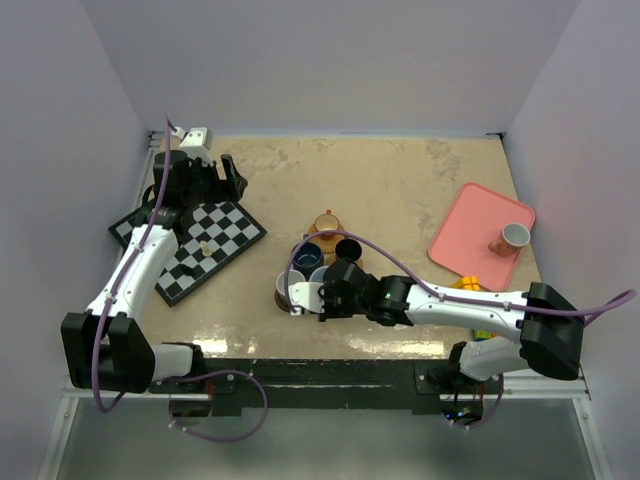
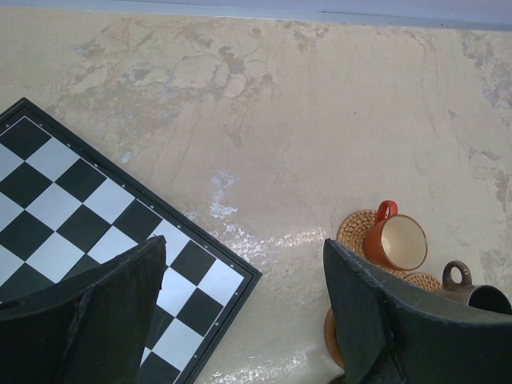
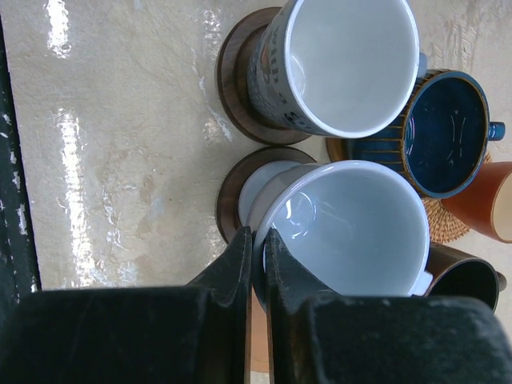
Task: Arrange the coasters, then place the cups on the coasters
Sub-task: Place the cup on the coaster.
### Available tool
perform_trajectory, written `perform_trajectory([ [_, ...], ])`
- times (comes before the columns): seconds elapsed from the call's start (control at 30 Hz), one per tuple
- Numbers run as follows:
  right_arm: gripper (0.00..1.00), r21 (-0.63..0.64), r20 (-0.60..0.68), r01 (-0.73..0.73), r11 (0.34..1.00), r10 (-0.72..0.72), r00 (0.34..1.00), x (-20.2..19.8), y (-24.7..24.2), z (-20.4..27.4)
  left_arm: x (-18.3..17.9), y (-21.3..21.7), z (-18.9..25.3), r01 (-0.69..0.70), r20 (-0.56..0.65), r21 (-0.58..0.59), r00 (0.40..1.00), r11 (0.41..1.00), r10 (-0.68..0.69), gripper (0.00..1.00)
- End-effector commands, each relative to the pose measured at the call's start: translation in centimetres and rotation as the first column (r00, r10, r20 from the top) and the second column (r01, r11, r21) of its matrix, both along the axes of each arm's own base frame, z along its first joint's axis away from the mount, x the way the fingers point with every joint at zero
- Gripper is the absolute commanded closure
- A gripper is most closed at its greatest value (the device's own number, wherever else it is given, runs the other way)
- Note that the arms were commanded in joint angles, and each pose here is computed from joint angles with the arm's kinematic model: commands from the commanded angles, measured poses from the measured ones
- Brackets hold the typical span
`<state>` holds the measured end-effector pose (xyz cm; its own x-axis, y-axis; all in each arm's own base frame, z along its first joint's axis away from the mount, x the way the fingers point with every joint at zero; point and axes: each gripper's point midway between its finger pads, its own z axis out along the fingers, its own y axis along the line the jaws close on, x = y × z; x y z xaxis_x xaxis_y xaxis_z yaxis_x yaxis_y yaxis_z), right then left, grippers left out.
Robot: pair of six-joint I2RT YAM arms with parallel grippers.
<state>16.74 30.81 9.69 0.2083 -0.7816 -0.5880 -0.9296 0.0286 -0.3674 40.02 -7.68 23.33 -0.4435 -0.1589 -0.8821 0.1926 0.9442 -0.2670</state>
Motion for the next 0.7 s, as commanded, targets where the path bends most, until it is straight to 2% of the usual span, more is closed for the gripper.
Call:
perform_trajectory([
  [0.0,0.92,0.067,0.077,0.021,0.998,-0.026,0.997,1.4,0.6,1.9,0.5,0.1,0.5,0.004,0.037,-0.009,0.999,1.000,-0.003,0.16],
  [0.43,0.58,0.064,0.102,0.047,0.997,-0.053,0.993,1.7,-0.2,2.3,0.5,0.1,0.5,0.000,0.037,-0.010,0.999,1.000,0.000,0.16],
  [0.67,0.48,0.102,0.135,0.081,0.992,-0.094,0.986,2.2,-0.7,4.6,0.5,0.2,0.3,-0.002,0.033,-0.007,0.999,1.000,0.002,0.16],
])
